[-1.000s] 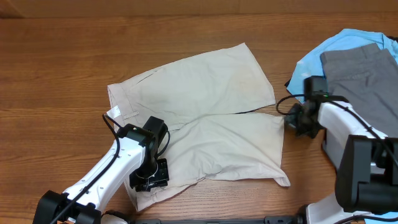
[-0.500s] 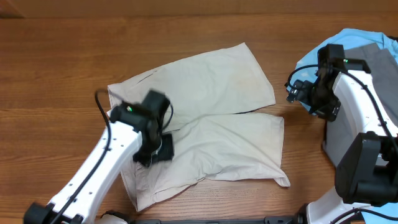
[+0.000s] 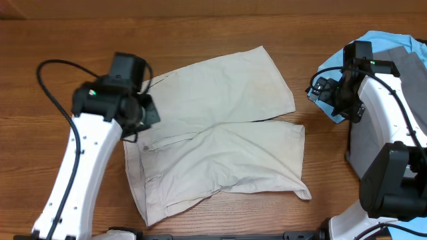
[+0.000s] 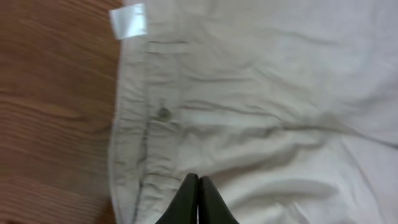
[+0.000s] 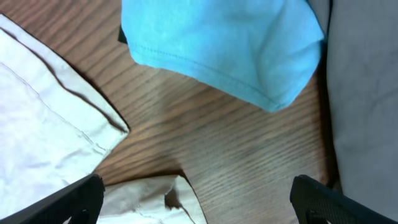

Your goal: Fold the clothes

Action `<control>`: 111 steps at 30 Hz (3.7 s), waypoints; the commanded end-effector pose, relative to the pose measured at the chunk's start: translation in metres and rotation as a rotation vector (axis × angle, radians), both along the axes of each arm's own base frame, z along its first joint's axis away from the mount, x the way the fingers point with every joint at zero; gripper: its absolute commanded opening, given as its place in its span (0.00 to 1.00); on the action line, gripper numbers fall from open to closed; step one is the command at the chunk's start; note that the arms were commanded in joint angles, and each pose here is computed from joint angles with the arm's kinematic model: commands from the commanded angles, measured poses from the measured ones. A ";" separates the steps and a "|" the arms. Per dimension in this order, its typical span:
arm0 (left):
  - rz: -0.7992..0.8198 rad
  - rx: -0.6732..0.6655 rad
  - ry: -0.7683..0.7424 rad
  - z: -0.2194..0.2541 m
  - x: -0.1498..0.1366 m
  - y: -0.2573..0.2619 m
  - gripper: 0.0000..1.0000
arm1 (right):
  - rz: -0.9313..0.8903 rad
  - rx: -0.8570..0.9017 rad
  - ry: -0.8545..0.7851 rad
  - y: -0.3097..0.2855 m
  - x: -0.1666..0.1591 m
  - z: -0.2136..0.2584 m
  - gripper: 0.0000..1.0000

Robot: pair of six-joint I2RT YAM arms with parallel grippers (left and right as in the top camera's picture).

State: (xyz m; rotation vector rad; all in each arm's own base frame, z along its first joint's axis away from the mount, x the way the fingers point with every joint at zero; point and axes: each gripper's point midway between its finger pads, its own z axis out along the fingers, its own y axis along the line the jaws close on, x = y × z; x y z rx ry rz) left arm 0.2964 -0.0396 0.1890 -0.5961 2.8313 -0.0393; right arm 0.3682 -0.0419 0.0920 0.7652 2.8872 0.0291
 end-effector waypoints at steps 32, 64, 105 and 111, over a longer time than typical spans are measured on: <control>0.013 0.147 0.447 -0.227 0.041 0.016 0.04 | 0.002 -0.003 -0.048 -0.002 0.010 0.009 1.00; -0.251 -0.036 -0.234 -0.059 0.186 -0.037 0.40 | 0.002 -0.003 -0.048 -0.002 0.010 0.009 1.00; -0.110 -0.338 0.073 -0.052 0.074 0.054 1.00 | 0.015 0.325 -0.068 0.054 0.012 0.017 1.00; -0.101 -0.338 0.072 -0.052 0.074 0.057 1.00 | -0.006 0.354 0.124 0.060 -0.034 0.012 0.45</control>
